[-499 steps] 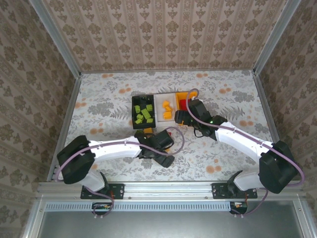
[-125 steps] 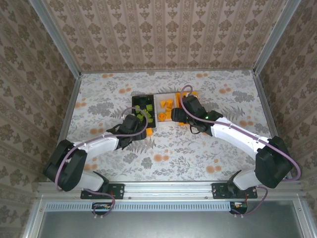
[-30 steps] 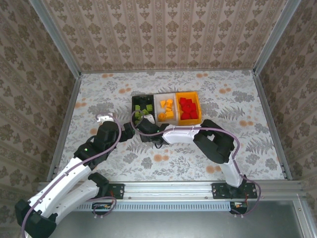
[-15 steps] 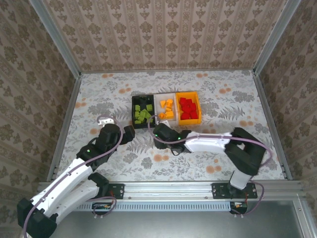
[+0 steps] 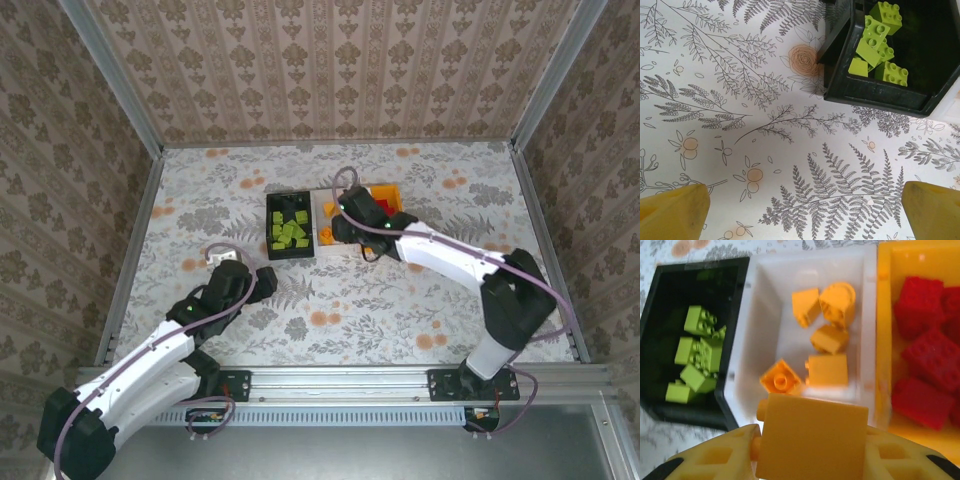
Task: Sort the legos into containers by color
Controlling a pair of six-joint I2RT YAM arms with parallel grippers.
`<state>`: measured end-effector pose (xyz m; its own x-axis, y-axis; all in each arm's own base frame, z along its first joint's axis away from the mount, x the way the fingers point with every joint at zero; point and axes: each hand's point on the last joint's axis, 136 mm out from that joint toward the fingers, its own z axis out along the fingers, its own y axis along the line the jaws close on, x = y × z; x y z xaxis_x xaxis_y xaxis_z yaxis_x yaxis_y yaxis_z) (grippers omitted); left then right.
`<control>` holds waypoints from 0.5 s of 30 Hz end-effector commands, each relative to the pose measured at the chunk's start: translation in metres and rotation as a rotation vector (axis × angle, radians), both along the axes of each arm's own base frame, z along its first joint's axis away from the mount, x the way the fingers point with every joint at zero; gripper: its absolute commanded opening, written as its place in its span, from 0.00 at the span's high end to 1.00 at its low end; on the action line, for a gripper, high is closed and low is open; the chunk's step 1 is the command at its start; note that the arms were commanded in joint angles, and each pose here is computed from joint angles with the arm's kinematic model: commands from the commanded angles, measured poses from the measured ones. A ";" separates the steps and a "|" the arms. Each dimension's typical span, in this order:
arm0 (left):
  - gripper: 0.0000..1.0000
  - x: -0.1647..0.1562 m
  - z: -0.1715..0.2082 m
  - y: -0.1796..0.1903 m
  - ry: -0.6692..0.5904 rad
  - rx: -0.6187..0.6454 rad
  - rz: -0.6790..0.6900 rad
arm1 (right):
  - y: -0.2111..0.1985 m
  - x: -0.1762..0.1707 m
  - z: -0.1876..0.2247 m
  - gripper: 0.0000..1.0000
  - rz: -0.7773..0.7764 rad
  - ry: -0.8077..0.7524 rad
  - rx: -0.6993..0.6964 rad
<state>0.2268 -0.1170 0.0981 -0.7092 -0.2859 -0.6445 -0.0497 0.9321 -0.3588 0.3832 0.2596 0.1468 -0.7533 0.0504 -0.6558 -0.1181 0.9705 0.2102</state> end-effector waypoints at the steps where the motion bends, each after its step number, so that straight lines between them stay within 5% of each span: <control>1: 0.00 0.002 0.002 -0.003 -0.006 -0.043 0.013 | -0.003 0.012 -0.022 0.59 -0.009 0.071 -0.076; 6: 0.00 0.003 0.005 -0.004 -0.014 -0.053 0.011 | 0.000 0.036 -0.033 0.52 -0.039 0.084 -0.111; 10: 0.00 0.004 0.010 -0.005 -0.019 -0.049 0.005 | 0.002 0.044 -0.020 0.30 -0.047 0.053 -0.103; 15: 0.00 0.007 0.021 -0.004 -0.040 -0.038 0.001 | -0.002 0.037 0.019 0.18 -0.051 -0.027 -0.038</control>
<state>0.2290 -0.1206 0.1020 -0.7029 -0.3001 -0.6449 -0.0435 0.9231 -0.3821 0.4220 0.2656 0.1200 -0.7910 0.0225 -0.6114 -0.0793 0.9871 0.1389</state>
